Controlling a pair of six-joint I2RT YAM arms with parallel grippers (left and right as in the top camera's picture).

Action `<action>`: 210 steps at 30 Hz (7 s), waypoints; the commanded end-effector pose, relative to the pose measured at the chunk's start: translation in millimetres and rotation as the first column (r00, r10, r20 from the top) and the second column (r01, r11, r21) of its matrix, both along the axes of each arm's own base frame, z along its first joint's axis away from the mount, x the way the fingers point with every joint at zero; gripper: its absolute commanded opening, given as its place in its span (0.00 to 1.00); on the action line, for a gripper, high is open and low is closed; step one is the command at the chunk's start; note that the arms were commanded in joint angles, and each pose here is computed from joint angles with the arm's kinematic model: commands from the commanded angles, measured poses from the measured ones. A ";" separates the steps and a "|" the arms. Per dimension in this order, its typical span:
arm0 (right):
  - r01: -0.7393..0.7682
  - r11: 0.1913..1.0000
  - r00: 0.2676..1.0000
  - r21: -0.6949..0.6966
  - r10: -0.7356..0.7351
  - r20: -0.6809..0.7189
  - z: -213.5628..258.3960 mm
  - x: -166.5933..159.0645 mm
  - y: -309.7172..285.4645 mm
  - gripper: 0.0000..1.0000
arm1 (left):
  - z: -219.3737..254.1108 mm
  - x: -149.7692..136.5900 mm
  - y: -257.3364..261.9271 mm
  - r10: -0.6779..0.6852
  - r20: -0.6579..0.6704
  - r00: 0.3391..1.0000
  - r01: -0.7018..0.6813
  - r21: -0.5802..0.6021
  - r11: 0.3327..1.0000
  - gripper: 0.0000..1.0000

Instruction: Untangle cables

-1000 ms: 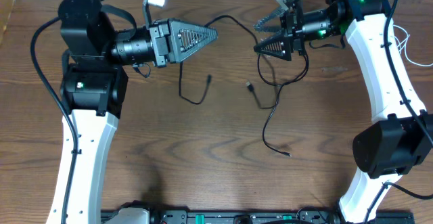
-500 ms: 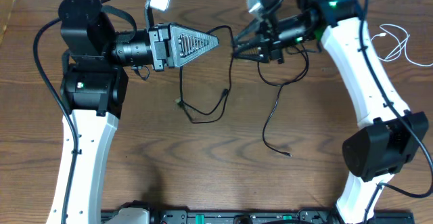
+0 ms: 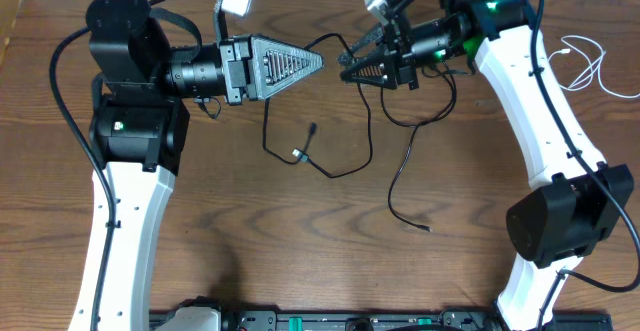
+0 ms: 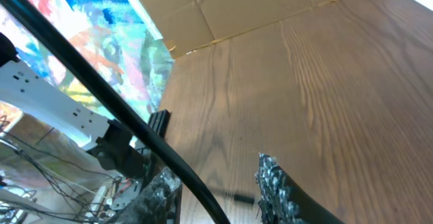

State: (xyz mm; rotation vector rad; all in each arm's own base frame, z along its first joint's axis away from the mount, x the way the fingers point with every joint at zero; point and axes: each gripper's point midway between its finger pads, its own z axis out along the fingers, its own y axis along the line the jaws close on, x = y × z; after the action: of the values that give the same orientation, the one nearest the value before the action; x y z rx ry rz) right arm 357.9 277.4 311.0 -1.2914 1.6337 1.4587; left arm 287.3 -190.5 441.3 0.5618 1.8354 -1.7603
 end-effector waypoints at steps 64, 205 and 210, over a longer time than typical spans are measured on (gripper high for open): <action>0.696 -0.472 -0.653 -0.541 -0.730 -0.203 -66.2 67.8 -602.7 0.99 | -198.4 89.7 -107.3 0.229 0.310 0.923 -0.373 0.576 0.728 0.50; 0.750 0.544 0.310 -0.376 -0.792 -0.526 -27.7 131.9 -246.3 0.96 | -170.5 144.8 -117.3 0.209 0.329 0.921 -0.385 0.685 0.619 0.07; 0.690 0.626 0.407 -0.363 -0.750 -0.521 -25.0 128.1 -188.9 0.97 | -131.1 144.2 -91.3 0.352 0.292 0.889 -0.456 0.627 0.632 0.07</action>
State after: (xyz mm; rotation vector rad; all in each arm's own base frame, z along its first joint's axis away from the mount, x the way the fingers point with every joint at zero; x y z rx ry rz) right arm 498.5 48.2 262.4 0.2112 2.3310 1.1769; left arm 426.9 -291.2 313.3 0.6263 2.1956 -0.6301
